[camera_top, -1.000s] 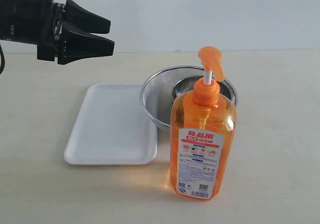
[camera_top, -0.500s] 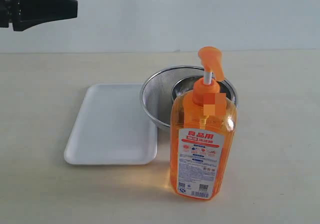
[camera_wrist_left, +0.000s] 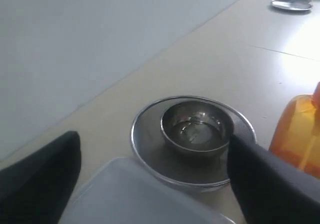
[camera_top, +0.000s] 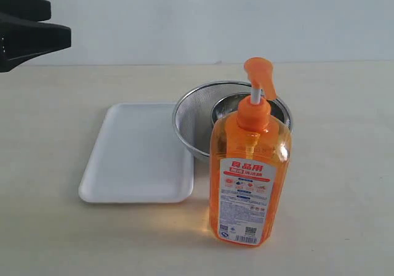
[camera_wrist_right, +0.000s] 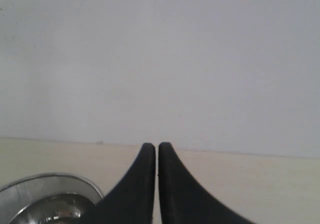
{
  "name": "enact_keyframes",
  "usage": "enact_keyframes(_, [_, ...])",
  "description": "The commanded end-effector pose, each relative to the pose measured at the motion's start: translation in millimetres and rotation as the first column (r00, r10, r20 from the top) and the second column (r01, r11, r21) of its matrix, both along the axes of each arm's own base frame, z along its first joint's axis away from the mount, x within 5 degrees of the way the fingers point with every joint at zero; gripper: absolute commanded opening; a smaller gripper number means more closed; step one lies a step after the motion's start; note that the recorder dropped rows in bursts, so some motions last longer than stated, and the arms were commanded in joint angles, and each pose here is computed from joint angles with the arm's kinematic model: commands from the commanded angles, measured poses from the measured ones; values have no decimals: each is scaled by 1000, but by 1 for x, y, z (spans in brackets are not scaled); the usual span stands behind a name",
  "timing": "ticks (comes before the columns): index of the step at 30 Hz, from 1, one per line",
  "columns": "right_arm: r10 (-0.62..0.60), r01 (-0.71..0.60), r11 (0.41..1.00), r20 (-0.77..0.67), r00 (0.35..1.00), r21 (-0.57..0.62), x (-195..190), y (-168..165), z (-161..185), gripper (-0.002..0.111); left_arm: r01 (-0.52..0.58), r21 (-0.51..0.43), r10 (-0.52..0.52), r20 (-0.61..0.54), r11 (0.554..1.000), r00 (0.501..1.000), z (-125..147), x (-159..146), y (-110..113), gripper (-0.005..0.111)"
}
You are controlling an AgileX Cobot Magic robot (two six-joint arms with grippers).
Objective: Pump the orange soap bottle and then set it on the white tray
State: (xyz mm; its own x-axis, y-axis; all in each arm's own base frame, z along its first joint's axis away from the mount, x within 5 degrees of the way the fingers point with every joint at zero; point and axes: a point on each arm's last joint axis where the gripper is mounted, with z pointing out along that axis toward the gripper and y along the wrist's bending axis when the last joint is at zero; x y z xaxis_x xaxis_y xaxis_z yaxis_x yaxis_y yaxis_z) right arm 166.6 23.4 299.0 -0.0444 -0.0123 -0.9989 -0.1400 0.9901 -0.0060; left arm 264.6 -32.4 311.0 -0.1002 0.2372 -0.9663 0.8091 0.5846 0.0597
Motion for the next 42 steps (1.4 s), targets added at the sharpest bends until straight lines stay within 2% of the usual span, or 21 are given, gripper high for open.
enact_keyframes(1, [0,-3,1000,-134,991,-23,16,2,-9,0,-66,31,65,15,997,998,0,-1,4,74])
enact_keyframes(7, [-5,-19,997,-290,957,-79,33,5,-19,0,-57,27,56,15,998,998,0,-2,3,74])
enact_keyframes(15, [-9,-41,992,-382,924,-120,34,5,-29,0,-57,27,56,15,998,998,0,-2,3,74])
enact_keyframes(18, [31,-112,979,-420,907,-168,31,13,-33,0,-57,27,56,15,998,998,0,-2,3,74])
enact_keyframes(22, [142,-274,932,-455,879,-237,23,37,-37,0,-57,27,56,15,998,998,0,-2,3,74])
enact_keyframes(29, [240,-436,856,-533,812,-278,9,58,-44,0,-57,27,56,15,998,998,0,-2,3,74])
enact_keyframes(34, [330,-560,790,-598,730,-248,-4,74,-49,0,-57,27,56,15,998,998,0,-2,3,74])
enact_keyframes(39, [372,-583,801,-648,664,-137,-12,81,-52,0,-57,27,56,15,998,998,0,-2,3,74])
enact_keyframes(42, [374,-580,804,-646,666,-132,-12,81,-52,0,-57,27,56,15,998,998,0,-2,3,74])
